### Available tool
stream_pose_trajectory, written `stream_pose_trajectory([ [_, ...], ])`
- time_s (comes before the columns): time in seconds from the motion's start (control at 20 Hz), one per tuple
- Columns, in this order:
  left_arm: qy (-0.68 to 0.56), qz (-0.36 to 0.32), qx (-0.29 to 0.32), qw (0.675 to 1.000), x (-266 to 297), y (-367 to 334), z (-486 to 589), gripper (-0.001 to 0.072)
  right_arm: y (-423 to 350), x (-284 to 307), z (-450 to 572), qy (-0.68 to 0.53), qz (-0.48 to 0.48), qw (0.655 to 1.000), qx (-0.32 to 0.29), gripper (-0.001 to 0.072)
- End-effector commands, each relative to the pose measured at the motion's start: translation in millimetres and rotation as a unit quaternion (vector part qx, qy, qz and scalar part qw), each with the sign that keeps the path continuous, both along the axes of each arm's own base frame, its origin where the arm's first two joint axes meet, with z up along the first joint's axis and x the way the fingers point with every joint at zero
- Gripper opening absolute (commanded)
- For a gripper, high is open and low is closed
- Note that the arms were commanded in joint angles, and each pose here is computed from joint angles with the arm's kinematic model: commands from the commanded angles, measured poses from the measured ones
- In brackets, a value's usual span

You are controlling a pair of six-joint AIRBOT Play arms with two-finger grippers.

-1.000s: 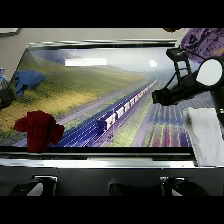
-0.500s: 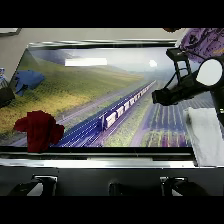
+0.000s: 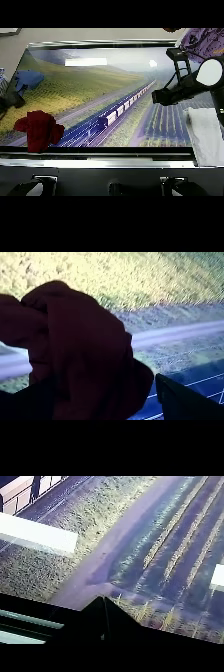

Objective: Fold the clothes and pants, and hang the long-sleeved shirts on hangers.

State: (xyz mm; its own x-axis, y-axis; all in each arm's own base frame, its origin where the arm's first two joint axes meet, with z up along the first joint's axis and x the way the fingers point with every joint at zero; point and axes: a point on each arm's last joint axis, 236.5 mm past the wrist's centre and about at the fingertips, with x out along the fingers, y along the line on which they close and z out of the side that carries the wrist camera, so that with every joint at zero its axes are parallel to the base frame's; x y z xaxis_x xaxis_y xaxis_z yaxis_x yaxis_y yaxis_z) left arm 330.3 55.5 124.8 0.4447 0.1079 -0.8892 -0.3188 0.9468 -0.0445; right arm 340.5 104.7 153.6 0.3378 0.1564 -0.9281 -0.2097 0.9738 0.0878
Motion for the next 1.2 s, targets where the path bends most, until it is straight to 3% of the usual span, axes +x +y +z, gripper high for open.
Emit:
stream_pose_trajectory([
  [0.0, 0.105, -0.004, -0.005, 0.995, -17.1, 1.2, -73.0, 0.0720, -0.1, -0.4, 0.2, 0.000, 0.000, 1.000, 0.000, 0.0032],
  [0.25, 0.120, 0.029, -0.011, 0.992, -16.5, 9.6, -149.1, 0.0720, -0.6, -2.6, -0.7, 0.006, -0.001, 1.000, -0.001, 0.0033],
  [0.5, 0.112, 0.018, 0.040, 0.993, -2.9, 33.6, -167.2, 0.0720, -0.6, -2.6, -0.7, 0.006, -0.001, 1.000, 0.000, 0.0033],
  [0.65, 0.130, 0.018, 0.035, 0.991, -1.9, 32.4, -184.8, 0.0720, -0.5, -2.2, -0.6, 0.005, -0.002, 1.000, 0.000, 0.0032],
  [0.7, 0.139, 0.028, 0.015, 0.990, -3.5, 25.4, -191.9, 0.0597, -0.4, -2.4, -0.6, 0.005, -0.003, 1.000, 0.001, 0.0032],
  [0.75, 0.148, 0.030, -0.004, 0.988, -6.2, 17.0, -195.1, 0.0179, -0.4, -2.5, -0.7, 0.007, -0.011, 1.000, 0.003, 0.0033],
  [0.8, 0.148, 0.028, -0.027, 0.988, -6.2, 5.9, -194.4, 0.0017, -0.5, -2.5, -0.7, 0.009, -0.023, 1.000, 0.007, 0.0033],
  [1.0, 0.114, -0.030, -0.080, 0.990, 8.8, -59.2, -160.0, 0.0015, -1.6, -7.2, -0.8, 0.025, -0.068, 0.997, 0.021, 0.0032],
  [1.15, 0.032, -0.094, -0.200, 0.975, 31.8, -166.4, -102.6, 0.0015, -3.7, -13.2, 4.7, 0.024, -0.075, 0.997, 0.023, 0.0032],
])
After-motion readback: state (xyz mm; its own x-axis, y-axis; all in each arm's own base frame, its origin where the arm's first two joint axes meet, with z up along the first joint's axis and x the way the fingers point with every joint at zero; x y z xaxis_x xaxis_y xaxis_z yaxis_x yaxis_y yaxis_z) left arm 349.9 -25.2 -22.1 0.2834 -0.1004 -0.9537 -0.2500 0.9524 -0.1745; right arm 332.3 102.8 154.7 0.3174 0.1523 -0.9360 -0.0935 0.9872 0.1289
